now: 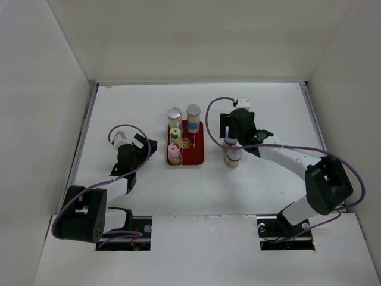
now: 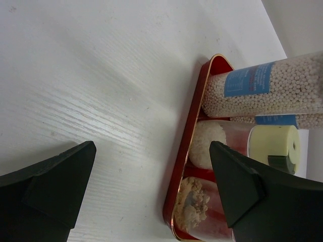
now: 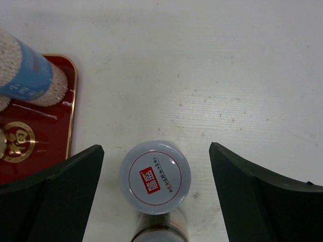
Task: Organize the condiment bottles
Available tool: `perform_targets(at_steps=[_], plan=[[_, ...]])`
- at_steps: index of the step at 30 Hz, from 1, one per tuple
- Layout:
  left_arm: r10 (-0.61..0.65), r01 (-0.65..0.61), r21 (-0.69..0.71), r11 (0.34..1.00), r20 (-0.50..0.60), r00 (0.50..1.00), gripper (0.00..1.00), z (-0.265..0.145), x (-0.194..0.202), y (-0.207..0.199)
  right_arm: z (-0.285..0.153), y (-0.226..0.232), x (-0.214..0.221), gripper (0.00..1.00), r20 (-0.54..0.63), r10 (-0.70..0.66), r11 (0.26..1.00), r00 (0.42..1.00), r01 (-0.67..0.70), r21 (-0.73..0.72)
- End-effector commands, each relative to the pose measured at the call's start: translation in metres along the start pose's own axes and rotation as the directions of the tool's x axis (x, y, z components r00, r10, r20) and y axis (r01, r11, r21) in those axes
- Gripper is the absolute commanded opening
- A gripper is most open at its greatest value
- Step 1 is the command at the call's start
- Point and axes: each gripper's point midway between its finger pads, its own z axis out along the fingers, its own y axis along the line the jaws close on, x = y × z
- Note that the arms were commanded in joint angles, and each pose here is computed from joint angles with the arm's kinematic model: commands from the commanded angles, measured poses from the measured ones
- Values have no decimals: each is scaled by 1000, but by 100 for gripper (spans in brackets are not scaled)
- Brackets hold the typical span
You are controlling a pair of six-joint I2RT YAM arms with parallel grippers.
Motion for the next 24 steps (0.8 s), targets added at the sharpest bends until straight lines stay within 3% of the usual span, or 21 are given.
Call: perform_targets(at_steps=[1, 16, 20, 24], plan=[[6, -9, 43, 999, 71, 997, 100, -1, -18, -13, 3, 7, 7, 92, -23, 7, 1000, 1000, -8, -19], [10, -12, 44, 999, 58, 998, 100, 0, -14, -13, 11, 8, 46, 82, -147, 15, 1000, 989, -17, -12], [6, -9, 57, 998, 49, 999, 100, 0, -14, -15, 13, 9, 37, 68, -125, 23, 1000, 992, -25, -9], [7, -10, 51, 999, 57, 998, 100, -1, -14, -14, 11, 15, 0, 58, -6, 68, 997, 998, -68, -25]])
